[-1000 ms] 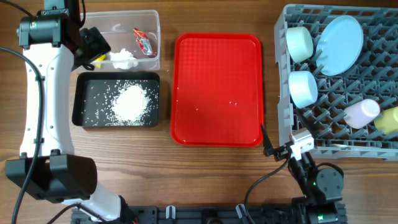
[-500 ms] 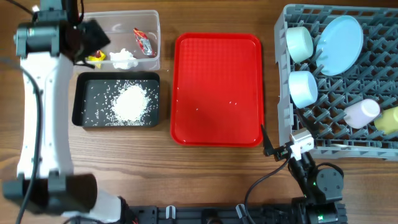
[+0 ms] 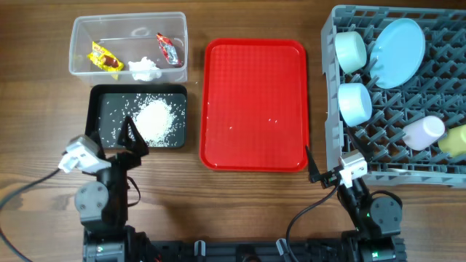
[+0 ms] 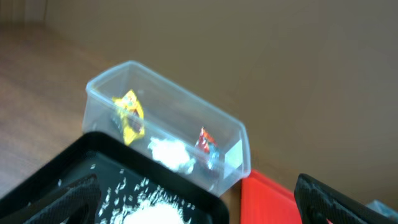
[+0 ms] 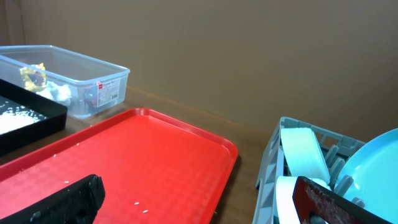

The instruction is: Sort waste into correct bins and load items into the dishwasher rack

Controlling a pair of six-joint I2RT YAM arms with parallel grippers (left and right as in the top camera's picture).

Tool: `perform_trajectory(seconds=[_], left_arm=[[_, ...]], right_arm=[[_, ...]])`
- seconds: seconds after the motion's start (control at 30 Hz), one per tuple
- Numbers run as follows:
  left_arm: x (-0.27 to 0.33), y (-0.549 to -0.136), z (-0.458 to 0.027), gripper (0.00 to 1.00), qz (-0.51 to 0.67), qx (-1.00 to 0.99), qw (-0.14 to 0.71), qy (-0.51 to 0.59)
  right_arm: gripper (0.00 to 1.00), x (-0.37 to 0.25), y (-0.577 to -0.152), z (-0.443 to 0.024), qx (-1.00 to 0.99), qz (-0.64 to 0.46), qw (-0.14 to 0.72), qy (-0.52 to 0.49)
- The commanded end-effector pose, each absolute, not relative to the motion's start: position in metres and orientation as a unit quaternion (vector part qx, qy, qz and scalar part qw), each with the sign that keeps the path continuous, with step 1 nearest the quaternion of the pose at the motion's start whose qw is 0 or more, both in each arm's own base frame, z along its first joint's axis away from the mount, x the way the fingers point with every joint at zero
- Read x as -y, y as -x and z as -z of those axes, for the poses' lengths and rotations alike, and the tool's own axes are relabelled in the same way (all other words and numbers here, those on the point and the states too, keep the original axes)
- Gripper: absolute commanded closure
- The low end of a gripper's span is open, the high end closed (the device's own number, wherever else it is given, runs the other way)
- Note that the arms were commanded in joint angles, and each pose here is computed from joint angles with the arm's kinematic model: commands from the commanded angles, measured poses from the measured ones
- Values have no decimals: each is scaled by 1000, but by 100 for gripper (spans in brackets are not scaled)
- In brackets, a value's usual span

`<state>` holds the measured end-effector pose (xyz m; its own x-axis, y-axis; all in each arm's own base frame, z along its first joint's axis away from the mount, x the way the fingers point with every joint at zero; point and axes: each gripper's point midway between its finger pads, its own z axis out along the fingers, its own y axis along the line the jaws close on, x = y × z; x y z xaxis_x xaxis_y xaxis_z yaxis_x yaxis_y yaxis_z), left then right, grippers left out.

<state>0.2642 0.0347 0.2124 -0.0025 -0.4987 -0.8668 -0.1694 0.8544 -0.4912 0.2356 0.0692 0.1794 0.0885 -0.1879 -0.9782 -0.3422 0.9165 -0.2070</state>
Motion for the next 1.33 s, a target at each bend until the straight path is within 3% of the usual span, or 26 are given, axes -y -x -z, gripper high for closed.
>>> perform_trajectory(seconds=[0.0, 0.17, 1.3], left_arm=[[-33, -255, -182, 0, 129, -693, 669, 234], [-31, -247, -148, 0, 126, -708, 653, 238], [-15, -246, -158, 0, 150, -700, 666, 209]], right_arm=[[0, -71, -234, -181, -668, -56, 713, 203], [0, -71, -234, -181, -668, -56, 713, 203], [0, -71, -234, -181, -669, -56, 713, 203]])
